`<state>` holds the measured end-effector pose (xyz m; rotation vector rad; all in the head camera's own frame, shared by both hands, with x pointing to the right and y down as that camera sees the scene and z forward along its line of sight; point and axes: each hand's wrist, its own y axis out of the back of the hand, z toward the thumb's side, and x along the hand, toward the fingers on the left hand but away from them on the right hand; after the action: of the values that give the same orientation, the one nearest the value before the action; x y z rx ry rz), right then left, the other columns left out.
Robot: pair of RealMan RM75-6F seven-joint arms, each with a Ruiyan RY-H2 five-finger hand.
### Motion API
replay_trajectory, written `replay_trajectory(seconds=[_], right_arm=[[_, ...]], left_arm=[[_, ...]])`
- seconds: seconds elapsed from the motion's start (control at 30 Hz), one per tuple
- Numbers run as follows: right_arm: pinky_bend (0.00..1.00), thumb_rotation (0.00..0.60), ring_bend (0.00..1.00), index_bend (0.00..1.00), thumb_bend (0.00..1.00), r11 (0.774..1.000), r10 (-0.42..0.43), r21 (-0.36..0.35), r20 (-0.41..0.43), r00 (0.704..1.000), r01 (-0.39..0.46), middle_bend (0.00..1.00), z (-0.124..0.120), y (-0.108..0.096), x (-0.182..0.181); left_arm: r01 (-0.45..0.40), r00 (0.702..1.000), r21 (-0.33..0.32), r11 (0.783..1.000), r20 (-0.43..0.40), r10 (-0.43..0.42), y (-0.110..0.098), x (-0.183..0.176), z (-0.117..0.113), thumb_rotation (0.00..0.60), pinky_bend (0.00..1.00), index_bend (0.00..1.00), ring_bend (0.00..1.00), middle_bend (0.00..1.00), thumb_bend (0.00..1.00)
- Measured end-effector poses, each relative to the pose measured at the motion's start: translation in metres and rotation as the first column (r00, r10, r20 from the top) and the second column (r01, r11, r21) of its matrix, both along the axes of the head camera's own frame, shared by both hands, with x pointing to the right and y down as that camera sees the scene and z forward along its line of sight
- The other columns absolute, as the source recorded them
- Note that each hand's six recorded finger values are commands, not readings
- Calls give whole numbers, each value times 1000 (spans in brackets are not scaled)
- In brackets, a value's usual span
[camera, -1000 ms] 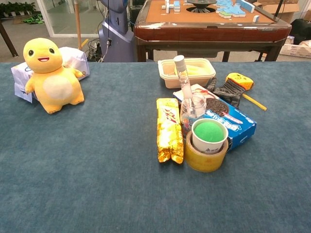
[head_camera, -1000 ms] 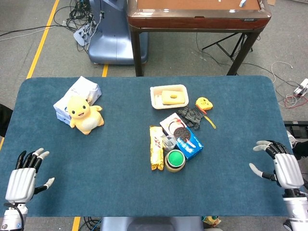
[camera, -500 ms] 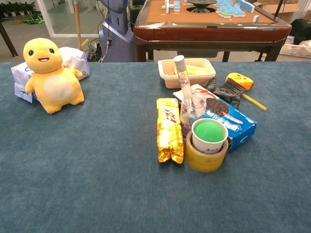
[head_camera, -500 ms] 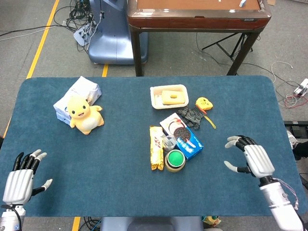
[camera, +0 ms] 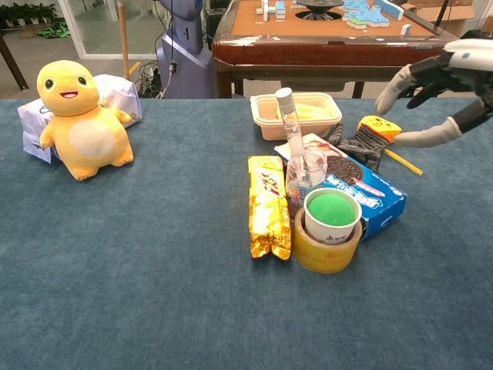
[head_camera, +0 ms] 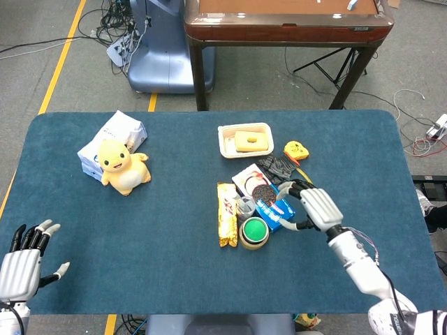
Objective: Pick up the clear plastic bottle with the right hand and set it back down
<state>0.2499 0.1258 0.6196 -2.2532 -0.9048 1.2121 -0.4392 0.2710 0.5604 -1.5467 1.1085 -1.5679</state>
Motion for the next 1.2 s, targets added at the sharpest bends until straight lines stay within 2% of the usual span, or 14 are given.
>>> replay_trajectory(seconds=[0.27, 0.57, 1.2], right_arm=[[179, 600, 157, 398, 334, 999, -9, -50, 34, 999, 11, 262, 29, -11, -33], [179, 600, 157, 398, 354, 996, -30, -78, 47, 998, 33, 262, 47, -19, -63], [180, 600, 157, 455, 387, 992, -48, -114, 46, 998, 53, 263, 67, -20, -84]], left_arm=[[0, 1000, 1, 1000, 3, 0, 1, -1, -1, 600, 0, 194, 119, 123, 201], [0, 1000, 1, 1000, 5, 0, 1, 0, -2, 600, 0, 194, 119, 122, 202], [4, 1000, 5, 1000, 13, -4, 0, -2, -3, 600, 0, 194, 119, 122, 201]])
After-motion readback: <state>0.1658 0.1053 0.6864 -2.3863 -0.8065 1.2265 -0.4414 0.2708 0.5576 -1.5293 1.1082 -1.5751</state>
